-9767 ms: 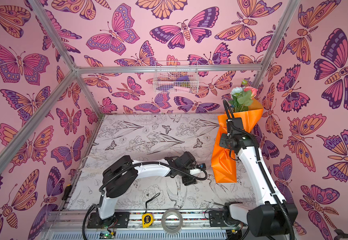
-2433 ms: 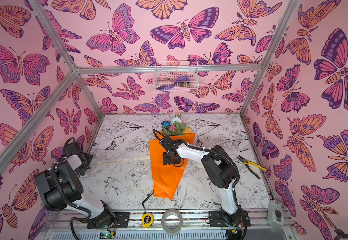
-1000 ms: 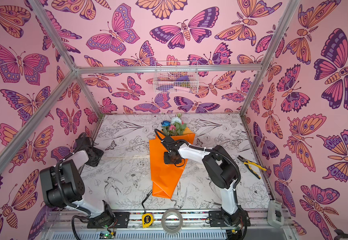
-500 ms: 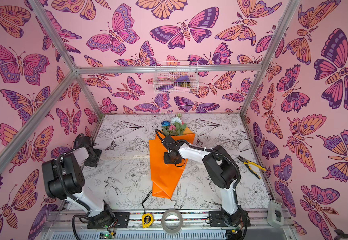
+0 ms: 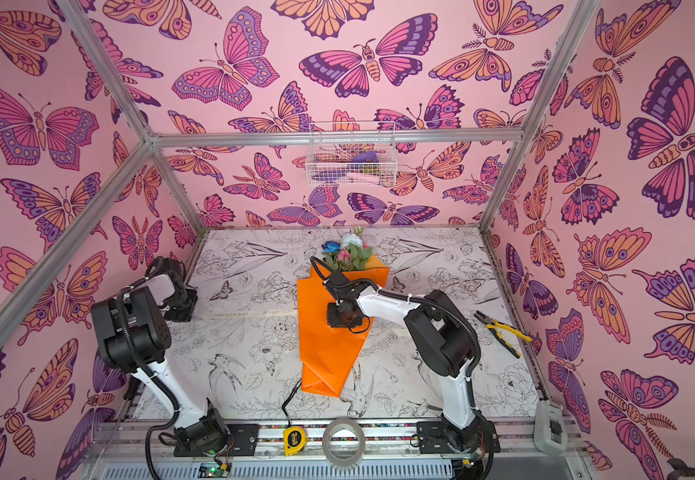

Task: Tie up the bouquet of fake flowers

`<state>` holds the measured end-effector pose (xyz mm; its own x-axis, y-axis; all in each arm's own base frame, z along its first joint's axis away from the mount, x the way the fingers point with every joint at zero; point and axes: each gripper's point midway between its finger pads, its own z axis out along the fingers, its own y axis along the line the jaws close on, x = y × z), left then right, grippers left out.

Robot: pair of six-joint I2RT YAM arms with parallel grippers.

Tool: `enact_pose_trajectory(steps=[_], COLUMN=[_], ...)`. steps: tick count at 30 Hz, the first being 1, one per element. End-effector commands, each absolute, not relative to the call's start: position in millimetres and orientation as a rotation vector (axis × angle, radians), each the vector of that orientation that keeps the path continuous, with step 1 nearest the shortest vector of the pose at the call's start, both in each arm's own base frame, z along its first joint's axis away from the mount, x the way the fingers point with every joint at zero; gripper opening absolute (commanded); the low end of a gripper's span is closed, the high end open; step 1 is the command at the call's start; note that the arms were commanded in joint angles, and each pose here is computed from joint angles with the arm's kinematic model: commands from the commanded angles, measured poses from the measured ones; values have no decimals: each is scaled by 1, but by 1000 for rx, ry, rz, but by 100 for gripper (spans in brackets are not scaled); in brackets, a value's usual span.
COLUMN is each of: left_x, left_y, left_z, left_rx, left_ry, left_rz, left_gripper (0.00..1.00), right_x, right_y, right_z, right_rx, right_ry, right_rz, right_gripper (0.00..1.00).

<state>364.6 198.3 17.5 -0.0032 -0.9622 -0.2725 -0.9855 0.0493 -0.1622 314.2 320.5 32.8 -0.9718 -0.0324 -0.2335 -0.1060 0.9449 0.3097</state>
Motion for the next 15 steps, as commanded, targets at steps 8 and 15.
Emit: enact_pose_trajectory(steps=[8, 15], left_x=[373, 401], left_y=[164, 139], left_z=[-10, 33], left_rx=[-1904, -1595], left_ry=[2224, 2300], left_rz=[40, -36], left_gripper=[10, 0], right_x=[317, 317], right_y=[325, 321], right_z=[38, 37], right_rx=[-77, -73], right_ry=[2866, 2865], right_rz=[541, 534], right_gripper=[31, 30])
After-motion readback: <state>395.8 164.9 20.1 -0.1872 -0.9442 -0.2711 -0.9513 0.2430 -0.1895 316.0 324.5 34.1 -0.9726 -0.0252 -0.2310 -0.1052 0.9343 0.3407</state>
